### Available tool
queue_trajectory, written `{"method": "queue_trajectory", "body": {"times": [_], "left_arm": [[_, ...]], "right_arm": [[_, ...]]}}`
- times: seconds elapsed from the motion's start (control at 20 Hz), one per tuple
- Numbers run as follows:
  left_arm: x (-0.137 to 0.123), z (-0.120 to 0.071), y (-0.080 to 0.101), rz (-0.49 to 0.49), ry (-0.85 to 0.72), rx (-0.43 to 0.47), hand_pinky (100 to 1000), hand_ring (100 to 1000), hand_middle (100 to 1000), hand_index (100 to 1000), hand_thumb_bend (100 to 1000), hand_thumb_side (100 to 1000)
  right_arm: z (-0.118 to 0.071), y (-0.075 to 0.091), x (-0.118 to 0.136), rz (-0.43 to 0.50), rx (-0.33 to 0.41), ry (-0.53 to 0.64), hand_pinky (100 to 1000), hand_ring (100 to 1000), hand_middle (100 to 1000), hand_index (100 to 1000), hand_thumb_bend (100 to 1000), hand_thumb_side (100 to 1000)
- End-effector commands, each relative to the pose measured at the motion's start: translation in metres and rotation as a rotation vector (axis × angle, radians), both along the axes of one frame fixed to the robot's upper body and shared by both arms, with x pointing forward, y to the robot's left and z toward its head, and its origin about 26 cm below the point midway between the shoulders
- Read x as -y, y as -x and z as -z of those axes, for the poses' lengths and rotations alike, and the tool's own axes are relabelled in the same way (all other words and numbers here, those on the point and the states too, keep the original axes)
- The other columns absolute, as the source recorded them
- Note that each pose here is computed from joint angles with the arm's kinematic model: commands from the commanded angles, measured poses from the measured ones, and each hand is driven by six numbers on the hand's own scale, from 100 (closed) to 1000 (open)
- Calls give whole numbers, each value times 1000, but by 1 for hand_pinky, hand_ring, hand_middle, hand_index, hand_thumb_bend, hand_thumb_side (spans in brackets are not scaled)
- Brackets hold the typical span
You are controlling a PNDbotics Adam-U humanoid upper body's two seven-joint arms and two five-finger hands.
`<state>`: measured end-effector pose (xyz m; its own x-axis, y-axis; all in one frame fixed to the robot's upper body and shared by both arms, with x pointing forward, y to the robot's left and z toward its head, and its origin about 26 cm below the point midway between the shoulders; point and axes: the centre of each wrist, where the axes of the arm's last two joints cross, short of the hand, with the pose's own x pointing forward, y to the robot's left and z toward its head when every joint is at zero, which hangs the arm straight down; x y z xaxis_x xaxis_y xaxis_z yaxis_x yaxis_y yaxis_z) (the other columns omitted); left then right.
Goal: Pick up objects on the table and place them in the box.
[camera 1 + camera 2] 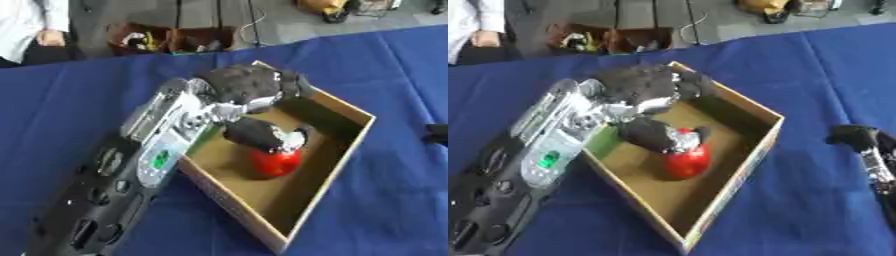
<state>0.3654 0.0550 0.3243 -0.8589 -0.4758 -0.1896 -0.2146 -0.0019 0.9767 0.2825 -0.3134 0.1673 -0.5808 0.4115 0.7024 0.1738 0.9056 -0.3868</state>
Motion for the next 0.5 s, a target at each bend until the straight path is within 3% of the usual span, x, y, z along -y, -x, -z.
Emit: {"method": "queue_trajectory", "body": {"times": [0.05,0.15,0.2,0.3,0.5], "left_arm": [[-17,-21,12,24,123,51,943,820,859,1000,184,1000],[-27,-28,18,33,217,58,915,775,812,1000,166,1000],[-33,-31,21,32,265,62,872,727,780,992,102,1000],[-49,-36,27,22,362,68,806,650,760,1000,100,1000],[-82,-33,35,-16,553,50,754,621,708,976,100,1000]], "right_arm": [[-4,1,2,11,16,3,904,860,592,739,100,881],[-4,2,2,13,19,-2,903,859,592,738,100,878],[-4,2,2,14,19,-5,903,859,592,738,100,877],[-3,2,3,21,19,-12,903,859,591,738,100,880],[-3,2,4,30,23,-30,903,857,590,738,100,875]]}}
